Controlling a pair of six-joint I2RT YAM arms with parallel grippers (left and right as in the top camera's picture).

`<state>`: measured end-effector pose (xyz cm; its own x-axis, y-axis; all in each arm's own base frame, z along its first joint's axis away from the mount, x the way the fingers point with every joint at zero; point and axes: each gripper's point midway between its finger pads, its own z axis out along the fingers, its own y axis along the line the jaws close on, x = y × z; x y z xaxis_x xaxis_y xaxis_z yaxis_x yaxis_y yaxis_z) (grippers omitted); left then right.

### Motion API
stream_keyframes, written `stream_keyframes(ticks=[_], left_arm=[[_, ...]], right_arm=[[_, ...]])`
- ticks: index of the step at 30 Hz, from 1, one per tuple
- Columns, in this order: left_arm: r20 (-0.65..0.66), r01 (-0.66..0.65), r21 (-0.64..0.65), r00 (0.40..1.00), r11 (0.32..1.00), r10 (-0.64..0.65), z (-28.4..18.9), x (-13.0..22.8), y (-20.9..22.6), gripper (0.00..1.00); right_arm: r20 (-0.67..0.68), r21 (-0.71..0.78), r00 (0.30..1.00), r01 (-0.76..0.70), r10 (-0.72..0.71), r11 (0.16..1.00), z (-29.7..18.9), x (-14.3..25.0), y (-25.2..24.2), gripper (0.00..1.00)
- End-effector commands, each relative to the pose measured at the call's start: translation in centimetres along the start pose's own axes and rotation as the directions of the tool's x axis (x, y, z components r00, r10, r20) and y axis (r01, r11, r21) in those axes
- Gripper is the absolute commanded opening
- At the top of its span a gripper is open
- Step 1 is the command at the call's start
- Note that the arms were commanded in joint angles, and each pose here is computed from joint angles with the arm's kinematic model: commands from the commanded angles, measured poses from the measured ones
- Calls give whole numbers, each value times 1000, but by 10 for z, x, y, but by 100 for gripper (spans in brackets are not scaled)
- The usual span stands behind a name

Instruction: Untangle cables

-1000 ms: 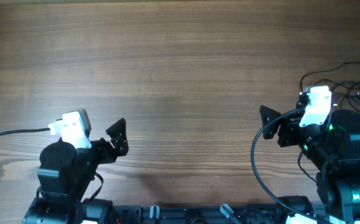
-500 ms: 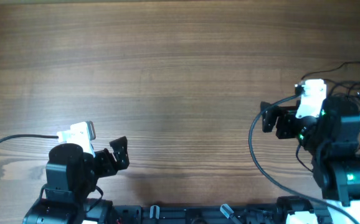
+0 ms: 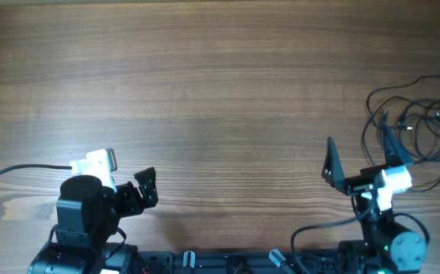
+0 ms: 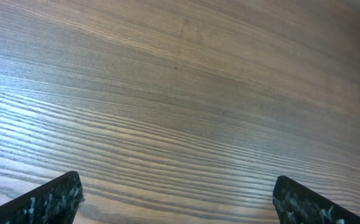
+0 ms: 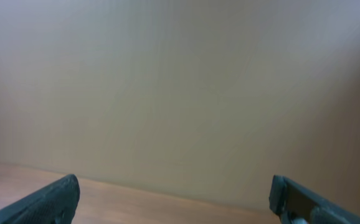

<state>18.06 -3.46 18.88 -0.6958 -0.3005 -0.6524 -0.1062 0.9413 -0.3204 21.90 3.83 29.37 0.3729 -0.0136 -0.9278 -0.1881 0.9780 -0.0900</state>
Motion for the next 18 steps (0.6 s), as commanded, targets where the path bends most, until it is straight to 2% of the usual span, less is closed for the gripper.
stream_keyframes(ticks=[1, 5, 9, 18], left_arm=[[-2, -16, 8, 1000, 1000, 16, 0, 1, -1, 100], [-2, -16, 8, 1000, 1000, 16, 0, 1, -1, 100], [-2, -16, 8, 1000, 1000, 16, 0, 1, -1, 100], [-2, -16, 8, 1000, 1000, 16, 0, 1, -1, 100]], right_arm=[[42, 0, 999, -5, 5, 1000, -4, 15, 3, 100], [-71, 54, 997, -25, 29, 998, -5, 48, -4, 100], [-335, 29, 940, -57, 63, 998, -18, 113, 5, 100], [-357, 25, 931, -65, 70, 998, -20, 118, 7, 100]])
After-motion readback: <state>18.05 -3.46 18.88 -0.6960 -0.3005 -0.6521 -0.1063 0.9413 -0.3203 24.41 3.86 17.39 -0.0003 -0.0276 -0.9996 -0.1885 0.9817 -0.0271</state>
